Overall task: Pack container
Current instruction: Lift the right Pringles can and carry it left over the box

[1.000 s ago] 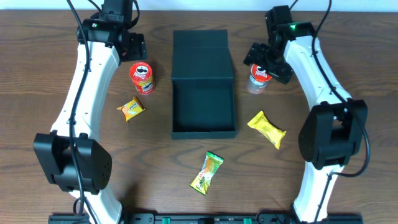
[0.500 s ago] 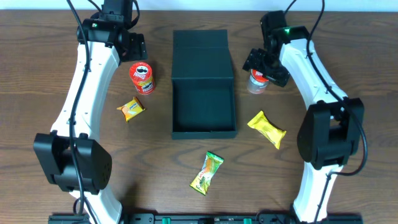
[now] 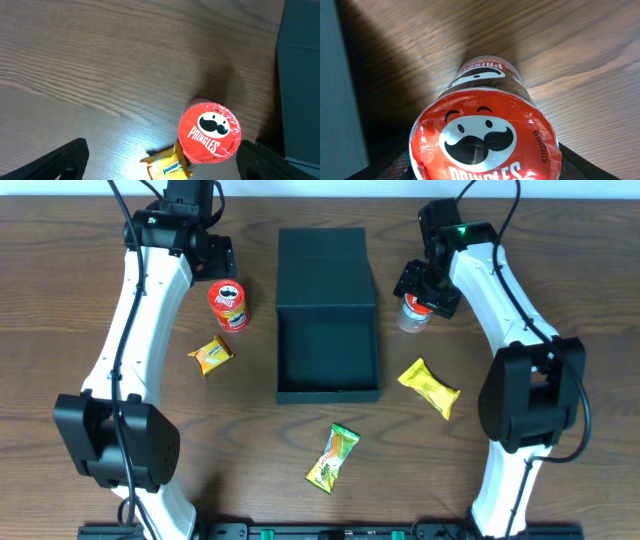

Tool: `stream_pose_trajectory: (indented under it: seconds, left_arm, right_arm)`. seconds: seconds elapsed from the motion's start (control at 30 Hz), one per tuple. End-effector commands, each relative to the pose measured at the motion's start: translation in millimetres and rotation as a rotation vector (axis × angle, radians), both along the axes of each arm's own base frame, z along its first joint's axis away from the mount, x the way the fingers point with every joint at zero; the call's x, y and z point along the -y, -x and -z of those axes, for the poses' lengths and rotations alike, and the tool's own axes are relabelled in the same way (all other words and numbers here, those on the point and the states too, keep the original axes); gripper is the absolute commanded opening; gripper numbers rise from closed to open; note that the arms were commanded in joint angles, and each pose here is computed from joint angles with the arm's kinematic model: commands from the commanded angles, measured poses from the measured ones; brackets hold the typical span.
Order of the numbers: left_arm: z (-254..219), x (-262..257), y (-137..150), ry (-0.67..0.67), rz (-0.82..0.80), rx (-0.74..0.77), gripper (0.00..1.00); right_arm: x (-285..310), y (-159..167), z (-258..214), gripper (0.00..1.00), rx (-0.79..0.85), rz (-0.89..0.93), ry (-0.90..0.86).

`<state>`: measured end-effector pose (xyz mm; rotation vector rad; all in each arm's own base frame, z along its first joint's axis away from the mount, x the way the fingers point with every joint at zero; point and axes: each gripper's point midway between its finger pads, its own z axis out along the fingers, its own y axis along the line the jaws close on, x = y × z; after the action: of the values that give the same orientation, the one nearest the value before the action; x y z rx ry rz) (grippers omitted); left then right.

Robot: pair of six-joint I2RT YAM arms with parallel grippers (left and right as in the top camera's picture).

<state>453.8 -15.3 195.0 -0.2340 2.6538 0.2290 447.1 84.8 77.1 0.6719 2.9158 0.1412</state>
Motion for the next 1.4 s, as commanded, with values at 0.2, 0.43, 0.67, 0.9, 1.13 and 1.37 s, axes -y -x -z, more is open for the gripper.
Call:
stream_pose_trajectory:
  seconds: [0.2,0.43,0.67,0.9,1.13,1.37]
  left_arm:
    - [-7,-2,-3,-0.018,0.004,0.013,0.96]
    - [-7,-2,-3,-0.018,0.004,0.013,0.96]
    - [-7,-2,-4,-0.018,0.004,0.014,0.96]
    - [-7,-2,-3,-0.018,0.004,0.014,0.95]
    - [-7,-1,-3,-0.015,0.005,0.013,0.96]
    - [-7,-1,-3,-0.014,0.005,0.013,0.96]
  right_arm:
    - [-40,8,-5,0.71,-0.039,-0.098,-0.246]
    - [-16,1,-26,0.65,-0.037,-0.036,-0.328]
    - [-6,-4,-54,0.65,-0.009,-0.052,-0.446]
    - [-34,4,-79,0.67,-0.018,-0.121,-0.660]
    - [-67,31,-96,0.66,-0.125,-0.139,-0.818]
    - [-113,46,-106,0.72,-0.147,-0.252,-0.883]
